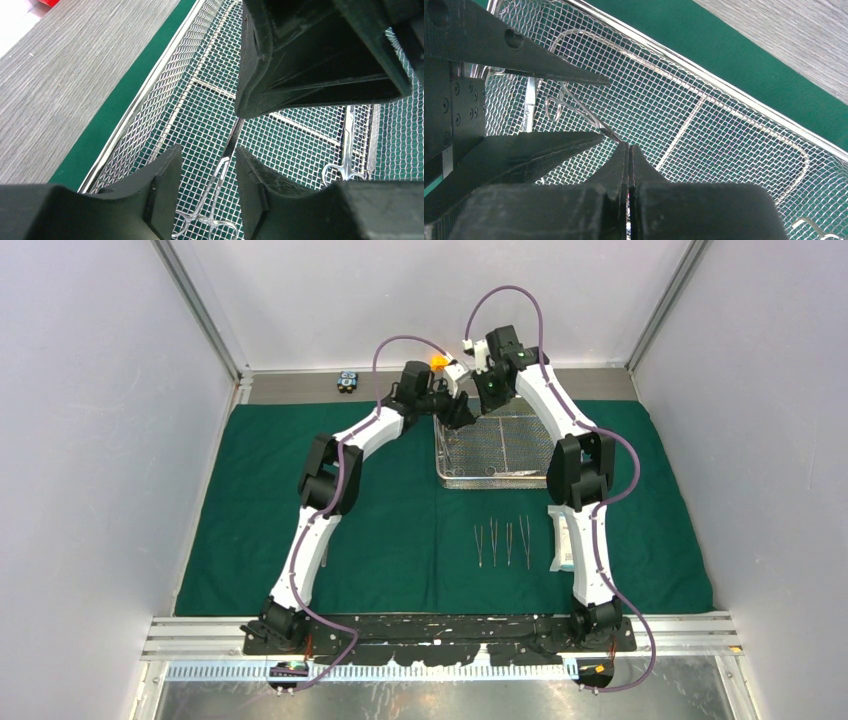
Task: Open and lay out the surgical kit
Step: Pick up the medical item from the container.
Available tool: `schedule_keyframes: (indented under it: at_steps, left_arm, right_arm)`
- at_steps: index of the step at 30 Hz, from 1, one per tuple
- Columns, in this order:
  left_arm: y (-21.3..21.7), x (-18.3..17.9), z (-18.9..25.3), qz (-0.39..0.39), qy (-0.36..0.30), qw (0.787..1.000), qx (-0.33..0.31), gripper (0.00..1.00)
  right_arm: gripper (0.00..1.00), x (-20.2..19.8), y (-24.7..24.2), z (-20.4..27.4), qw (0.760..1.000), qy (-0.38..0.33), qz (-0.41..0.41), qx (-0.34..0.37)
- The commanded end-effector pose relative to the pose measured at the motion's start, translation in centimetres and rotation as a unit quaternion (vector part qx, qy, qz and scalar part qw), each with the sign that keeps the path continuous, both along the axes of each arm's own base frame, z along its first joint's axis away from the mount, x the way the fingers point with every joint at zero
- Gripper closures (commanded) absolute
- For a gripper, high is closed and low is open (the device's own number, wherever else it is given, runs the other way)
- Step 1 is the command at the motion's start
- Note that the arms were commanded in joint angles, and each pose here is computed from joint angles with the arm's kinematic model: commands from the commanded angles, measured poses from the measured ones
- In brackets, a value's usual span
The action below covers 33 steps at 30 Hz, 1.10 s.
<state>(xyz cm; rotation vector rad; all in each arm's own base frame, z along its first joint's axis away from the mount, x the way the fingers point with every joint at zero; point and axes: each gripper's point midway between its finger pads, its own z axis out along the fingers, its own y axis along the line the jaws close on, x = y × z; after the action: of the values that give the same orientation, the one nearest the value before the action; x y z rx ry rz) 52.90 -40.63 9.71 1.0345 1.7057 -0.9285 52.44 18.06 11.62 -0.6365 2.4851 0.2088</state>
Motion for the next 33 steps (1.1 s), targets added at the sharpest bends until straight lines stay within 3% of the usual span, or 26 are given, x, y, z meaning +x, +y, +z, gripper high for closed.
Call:
schedule_keyframes:
  at_steps: [1,18,33]
  left_arm:
    - [-0.8,-1.4,0.3,-0.030,-0.003,1.000,0.009,0.53]
    - [0.8,-1.7,2.3,-0.059,-0.020,0.998,-0.029,0.47]
    - [0.8,-0.2,0.9,-0.054,-0.060,0.997,-0.008,0.45]
  right_arm:
    - [1.00,1.6,1.5,5.1,0.997,-0.068,0.006,0.034]
    - [0.99,1.6,1.4,4.7,0.997,-0.063,0.001,0.035]
    - [1.00,1.4,1.6,4.7,0.998,-0.056,-0.002,0.041]
